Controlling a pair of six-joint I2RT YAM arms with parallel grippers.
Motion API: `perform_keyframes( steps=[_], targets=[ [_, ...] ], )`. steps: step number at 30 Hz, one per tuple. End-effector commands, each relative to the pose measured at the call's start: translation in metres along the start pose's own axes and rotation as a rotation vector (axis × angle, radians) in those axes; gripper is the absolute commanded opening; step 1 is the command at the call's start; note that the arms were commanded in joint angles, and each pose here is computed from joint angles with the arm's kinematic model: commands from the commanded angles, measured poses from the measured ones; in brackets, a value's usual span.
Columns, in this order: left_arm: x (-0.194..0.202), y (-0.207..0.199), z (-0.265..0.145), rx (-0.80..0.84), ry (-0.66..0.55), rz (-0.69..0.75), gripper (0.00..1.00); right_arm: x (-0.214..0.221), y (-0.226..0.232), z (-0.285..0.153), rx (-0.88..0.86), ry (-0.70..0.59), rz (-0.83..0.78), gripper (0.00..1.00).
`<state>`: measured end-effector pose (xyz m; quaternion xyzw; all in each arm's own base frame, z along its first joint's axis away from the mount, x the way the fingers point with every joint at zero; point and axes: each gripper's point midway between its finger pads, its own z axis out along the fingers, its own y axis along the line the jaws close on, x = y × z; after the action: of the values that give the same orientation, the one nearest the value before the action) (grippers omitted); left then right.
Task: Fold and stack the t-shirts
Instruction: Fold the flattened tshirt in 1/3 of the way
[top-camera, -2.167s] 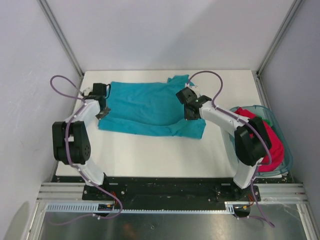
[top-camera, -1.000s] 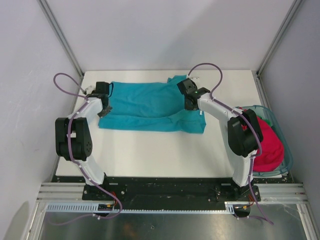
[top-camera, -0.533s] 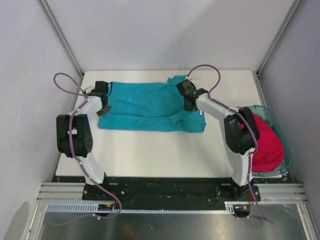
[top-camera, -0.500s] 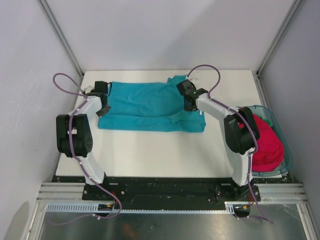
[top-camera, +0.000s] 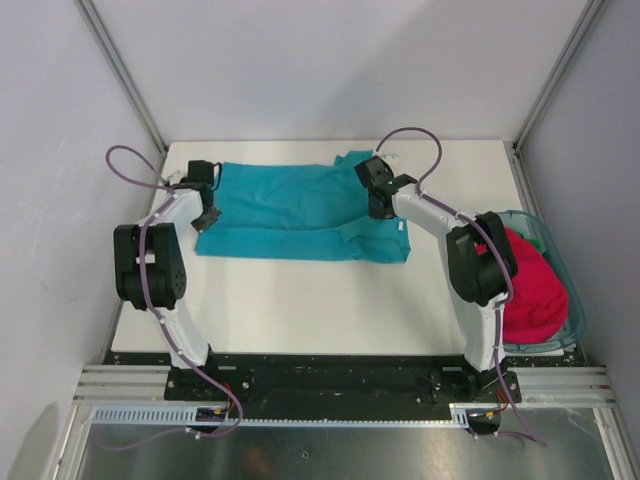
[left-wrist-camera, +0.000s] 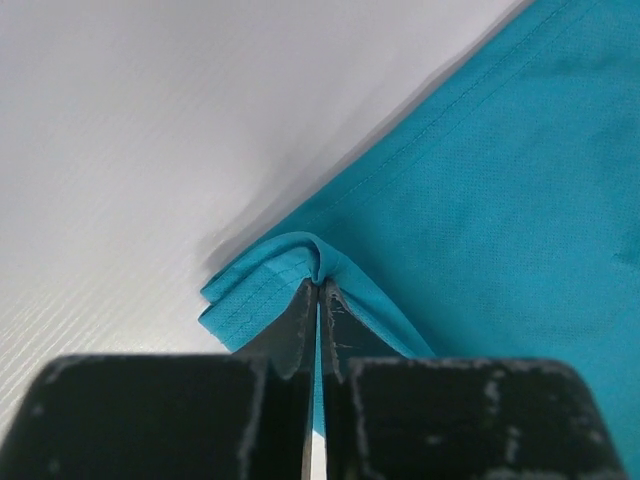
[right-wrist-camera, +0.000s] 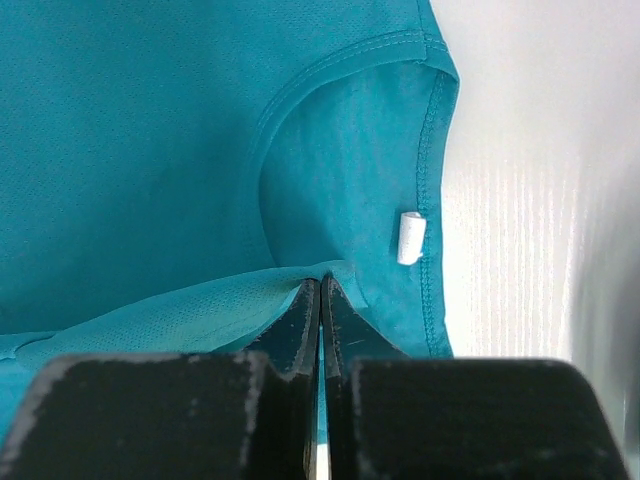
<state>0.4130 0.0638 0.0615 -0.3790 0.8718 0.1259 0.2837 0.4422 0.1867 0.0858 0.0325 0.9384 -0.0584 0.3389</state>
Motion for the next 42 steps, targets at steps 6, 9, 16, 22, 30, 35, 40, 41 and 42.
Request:
perform_keyframes(
  steps=[6,9,16,22,30,35,40,41,42],
  targets=[
    [-0.031,-0.024,-0.016,0.132,-0.069,-0.002,0.59,-0.031,0.002,-0.003,-0.020,-0.060,0.022,0.44],
    [-0.039,-0.022,-0.031,0.165,-0.099,-0.007,0.73,-0.039,0.002,-0.017,-0.046,-0.077,0.037,0.56],
    [-0.016,-0.003,-0.042,0.176,-0.070,-0.023,0.70,-0.004,0.027,-0.035,-0.131,-0.041,0.017,0.31],
    [0.000,0.006,-0.039,0.171,-0.046,-0.020,0.68,0.030,0.049,-0.022,-0.177,0.030,0.007,0.25],
    [0.000,0.006,-0.040,0.175,-0.046,-0.019,0.68,0.052,0.056,-0.003,-0.187,0.092,0.002,0.20],
    [0.000,0.007,-0.039,0.171,-0.045,-0.019,0.68,0.060,0.060,0.008,-0.199,0.117,0.005,0.20],
    [-0.002,0.007,-0.038,0.170,-0.048,-0.021,0.68,0.059,0.060,0.018,-0.196,0.117,0.011,0.19],
    [-0.003,0.006,-0.038,0.171,-0.048,-0.021,0.68,0.058,0.059,0.020,-0.195,0.115,0.012,0.19],
    [-0.003,0.006,-0.038,0.170,-0.048,-0.021,0.68,0.057,0.059,0.021,-0.194,0.114,0.013,0.19]
  ],
)
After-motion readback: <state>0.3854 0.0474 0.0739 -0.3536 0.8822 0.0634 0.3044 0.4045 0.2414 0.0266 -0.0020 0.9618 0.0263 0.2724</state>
